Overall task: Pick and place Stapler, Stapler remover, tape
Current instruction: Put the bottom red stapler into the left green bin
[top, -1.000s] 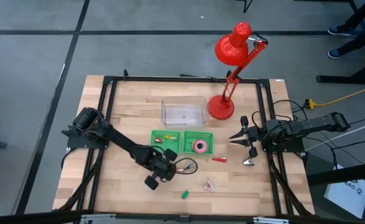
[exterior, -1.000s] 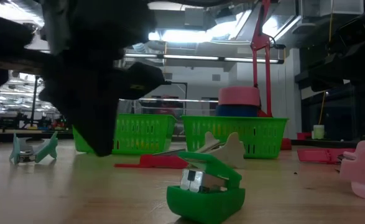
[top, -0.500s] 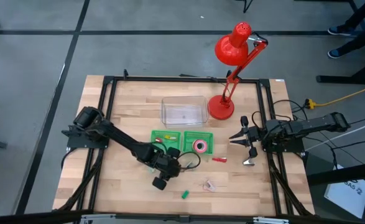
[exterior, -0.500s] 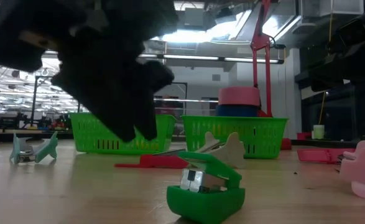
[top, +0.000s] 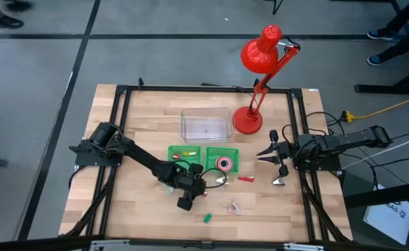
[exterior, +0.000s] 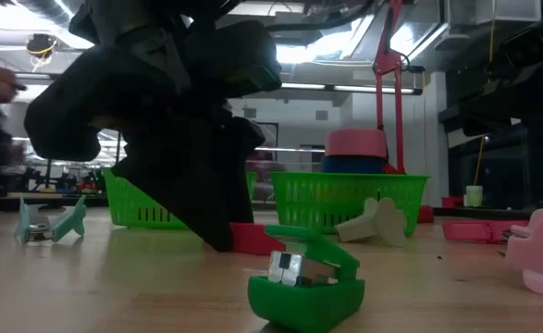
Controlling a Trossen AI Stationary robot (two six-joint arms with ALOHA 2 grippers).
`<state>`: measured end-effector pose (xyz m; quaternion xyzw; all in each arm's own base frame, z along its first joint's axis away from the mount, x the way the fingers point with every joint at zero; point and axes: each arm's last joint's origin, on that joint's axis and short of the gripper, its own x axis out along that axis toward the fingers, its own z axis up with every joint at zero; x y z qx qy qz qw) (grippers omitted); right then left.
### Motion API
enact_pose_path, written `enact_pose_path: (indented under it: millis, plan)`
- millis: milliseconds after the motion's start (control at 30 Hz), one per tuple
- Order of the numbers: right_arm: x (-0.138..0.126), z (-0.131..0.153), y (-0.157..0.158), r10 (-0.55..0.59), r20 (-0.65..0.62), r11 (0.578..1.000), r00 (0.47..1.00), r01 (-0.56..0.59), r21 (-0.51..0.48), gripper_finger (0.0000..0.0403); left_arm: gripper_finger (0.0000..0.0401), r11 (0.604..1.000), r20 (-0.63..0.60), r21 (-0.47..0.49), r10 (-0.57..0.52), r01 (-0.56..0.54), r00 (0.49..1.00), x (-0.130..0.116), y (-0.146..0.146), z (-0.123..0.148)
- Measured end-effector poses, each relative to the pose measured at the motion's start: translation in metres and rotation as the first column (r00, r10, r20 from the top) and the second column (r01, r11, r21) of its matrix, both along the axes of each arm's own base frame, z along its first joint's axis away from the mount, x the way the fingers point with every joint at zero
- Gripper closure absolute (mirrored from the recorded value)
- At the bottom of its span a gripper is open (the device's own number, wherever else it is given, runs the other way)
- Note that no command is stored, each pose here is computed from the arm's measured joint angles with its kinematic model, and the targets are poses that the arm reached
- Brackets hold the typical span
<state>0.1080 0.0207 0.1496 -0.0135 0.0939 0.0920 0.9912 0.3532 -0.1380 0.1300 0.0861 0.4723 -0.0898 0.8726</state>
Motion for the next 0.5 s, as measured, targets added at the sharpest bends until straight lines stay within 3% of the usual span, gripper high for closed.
enact_pose_path:
  millis: [267, 500]
  plan:
    - [0.0000, 0.0000, 0.0000, 0.000, 0.000, 1.000, 1.000, 0.000, 0.000, 0.0331, 0.0249, 0.997, -0.001, -0.003, -0.083, 0.083, 0.997, 0.0004, -0.0019, -0.0012]
    - [0.0000, 0.0000, 0.0000, 0.000, 0.000, 1.000, 1.000, 0.000, 0.000, 0.0331, 0.0350, 0.994, -0.015, -0.025, -0.103, 0.103, 0.995, 0.0000, -0.0062, -0.0049]
